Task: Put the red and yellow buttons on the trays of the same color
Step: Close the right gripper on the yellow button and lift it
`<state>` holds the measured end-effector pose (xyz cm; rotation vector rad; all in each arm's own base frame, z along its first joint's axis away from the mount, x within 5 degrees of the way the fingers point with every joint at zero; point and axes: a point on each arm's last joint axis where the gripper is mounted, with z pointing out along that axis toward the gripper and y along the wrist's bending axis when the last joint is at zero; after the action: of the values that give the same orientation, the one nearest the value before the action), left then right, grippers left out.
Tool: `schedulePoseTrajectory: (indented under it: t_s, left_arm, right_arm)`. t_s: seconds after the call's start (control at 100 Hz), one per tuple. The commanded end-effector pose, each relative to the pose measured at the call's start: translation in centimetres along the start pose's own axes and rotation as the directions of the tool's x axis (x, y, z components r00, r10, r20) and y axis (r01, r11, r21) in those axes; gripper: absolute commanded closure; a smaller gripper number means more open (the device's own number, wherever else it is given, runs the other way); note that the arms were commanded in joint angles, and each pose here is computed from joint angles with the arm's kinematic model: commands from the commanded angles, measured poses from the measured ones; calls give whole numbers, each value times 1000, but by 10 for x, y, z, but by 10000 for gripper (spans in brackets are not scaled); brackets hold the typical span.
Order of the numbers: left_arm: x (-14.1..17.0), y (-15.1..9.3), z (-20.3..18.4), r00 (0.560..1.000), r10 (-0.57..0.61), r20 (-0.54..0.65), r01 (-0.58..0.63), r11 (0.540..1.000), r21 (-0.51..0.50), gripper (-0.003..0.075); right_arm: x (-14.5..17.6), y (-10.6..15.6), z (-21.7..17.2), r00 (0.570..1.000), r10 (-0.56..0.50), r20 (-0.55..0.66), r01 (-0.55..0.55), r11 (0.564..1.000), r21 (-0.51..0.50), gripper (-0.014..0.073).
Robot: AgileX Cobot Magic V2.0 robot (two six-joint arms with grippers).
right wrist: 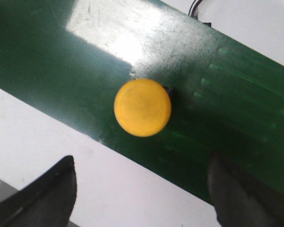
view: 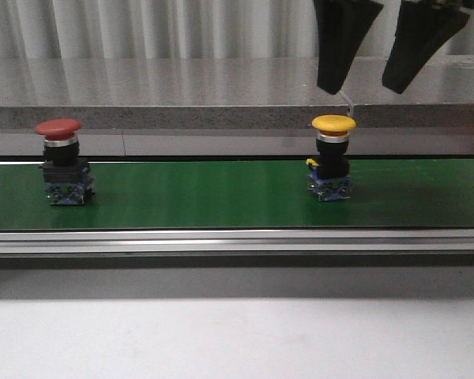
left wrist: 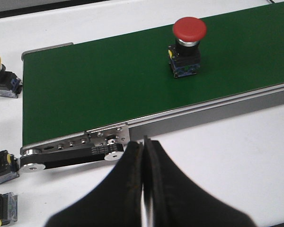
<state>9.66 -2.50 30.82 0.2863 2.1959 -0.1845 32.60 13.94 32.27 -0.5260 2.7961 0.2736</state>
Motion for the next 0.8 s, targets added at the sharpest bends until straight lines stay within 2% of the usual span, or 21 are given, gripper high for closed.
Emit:
schedulePoseTrajectory:
  t_s: [0.0,0.26,0.54,0.79]
  left_arm:
    - [-13,-1,-5,996,-15,88,15,1000,3,740]
    - [-13,-1,-5,996,-15,88,15,1000,3,740]
    - [-13,-1,-5,996,-15,88,15,1000,3,740]
    - [-13,-1,-5,996,-15,88,15,1000,3,740]
  right_arm:
    - [-8,1,-15,996,-19,81,18,1000,7,25]
    - [-17,-9,11,998,-24,54,21,998,52,43]
    - [-19,-16,19,999,-9,42,6,998,62,331]
    - [-16,-16,10,999,-8,51,5,998,63,359]
